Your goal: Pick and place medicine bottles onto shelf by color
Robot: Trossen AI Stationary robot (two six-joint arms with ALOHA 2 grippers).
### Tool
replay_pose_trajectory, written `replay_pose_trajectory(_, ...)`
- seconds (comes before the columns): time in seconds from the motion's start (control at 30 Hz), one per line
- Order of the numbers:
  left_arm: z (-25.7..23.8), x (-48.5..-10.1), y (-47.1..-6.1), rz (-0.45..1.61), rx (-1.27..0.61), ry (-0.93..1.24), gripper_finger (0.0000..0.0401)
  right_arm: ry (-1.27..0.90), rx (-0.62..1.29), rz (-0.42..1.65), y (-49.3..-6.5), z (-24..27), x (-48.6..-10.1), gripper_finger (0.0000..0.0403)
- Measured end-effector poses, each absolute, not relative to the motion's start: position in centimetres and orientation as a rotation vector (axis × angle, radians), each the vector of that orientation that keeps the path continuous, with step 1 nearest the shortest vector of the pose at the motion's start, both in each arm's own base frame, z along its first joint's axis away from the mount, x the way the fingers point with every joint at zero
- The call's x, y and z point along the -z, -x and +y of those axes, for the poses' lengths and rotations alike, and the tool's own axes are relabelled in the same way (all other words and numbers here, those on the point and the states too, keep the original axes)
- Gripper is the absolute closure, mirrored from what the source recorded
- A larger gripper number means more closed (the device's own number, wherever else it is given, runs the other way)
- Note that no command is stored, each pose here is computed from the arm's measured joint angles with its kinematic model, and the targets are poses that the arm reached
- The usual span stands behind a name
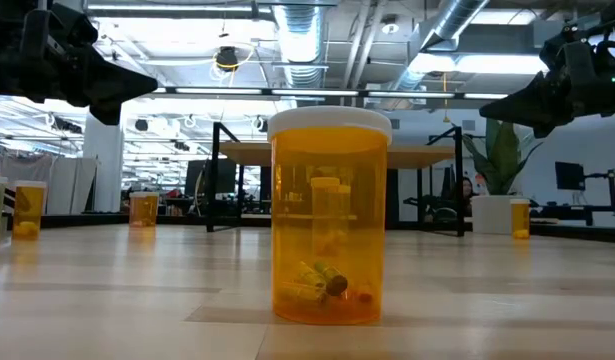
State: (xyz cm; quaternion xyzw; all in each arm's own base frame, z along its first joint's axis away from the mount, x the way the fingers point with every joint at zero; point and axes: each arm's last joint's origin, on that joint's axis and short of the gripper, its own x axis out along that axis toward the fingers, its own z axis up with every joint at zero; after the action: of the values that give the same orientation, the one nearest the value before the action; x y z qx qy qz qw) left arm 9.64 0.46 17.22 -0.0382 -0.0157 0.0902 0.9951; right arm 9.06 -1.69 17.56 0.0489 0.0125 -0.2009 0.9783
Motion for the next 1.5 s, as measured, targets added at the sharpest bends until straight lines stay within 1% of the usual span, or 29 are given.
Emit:
replay_pose_trajectory(1.13,0.46,-17.23,-9.63,-0.032,-0.181,0.077,0.0401,-0.098,0.405,0.025,-9.06,-1.69,-17.55,0.0390)
replay_pose_trajectory(1.5,0.47,-17.23,-9.64,-0.031,-0.181,0.077,0.0401,-0.129,0.415,-0.019,-9.11,-1.73,-17.86,0.0390)
